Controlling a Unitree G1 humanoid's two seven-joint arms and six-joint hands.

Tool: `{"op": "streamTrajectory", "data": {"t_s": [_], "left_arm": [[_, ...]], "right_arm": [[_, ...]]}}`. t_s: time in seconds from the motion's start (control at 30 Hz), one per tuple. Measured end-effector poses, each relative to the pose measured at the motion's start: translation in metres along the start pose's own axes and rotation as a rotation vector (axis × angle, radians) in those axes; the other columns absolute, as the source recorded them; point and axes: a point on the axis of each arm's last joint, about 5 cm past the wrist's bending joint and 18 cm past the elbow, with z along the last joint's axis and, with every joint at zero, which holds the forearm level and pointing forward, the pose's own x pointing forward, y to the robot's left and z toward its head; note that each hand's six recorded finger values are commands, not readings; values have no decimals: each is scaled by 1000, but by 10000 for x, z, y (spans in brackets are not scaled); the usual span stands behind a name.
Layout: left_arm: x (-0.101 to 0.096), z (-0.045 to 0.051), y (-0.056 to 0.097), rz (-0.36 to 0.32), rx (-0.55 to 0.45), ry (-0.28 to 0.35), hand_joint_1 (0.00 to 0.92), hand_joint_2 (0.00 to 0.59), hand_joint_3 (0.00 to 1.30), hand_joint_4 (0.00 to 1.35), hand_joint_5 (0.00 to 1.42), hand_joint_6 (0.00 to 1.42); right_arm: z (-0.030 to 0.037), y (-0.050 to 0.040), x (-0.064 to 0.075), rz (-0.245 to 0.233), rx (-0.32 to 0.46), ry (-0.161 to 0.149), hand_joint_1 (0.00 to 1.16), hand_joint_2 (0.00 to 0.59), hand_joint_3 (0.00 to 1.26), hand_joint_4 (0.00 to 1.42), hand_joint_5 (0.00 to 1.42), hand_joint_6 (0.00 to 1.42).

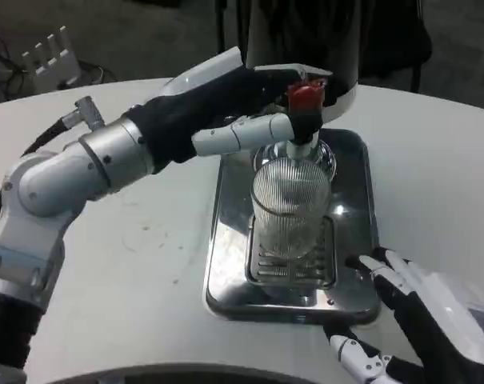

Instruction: Grasp the cup under the faucet to collect the drink, then remove the cup.

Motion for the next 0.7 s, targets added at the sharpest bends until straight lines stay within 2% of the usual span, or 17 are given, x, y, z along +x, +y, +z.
{"op": "streamTrajectory", "data": {"t_s": [0.37, 0.57, 0.7], "left_arm": [[-11, 146, 92, 3, 35, -67, 0, 99, 276, 230, 304, 440], [-33, 177, 135, 24, 32, -77, 0, 101, 277, 231, 308, 443], [-10, 178, 111, 5, 32, -75, 0, 102, 277, 232, 303, 430]], "right_arm": [[-3, 5, -15, 6, 4, 3, 270, 443, 125, 0, 0, 47], [-12, 9, -38, 11, 9, 11, 276, 444, 125, 0, 0, 47], [-27, 9, -61, 15, 22, 15, 279, 444, 125, 0, 0, 47]]}}
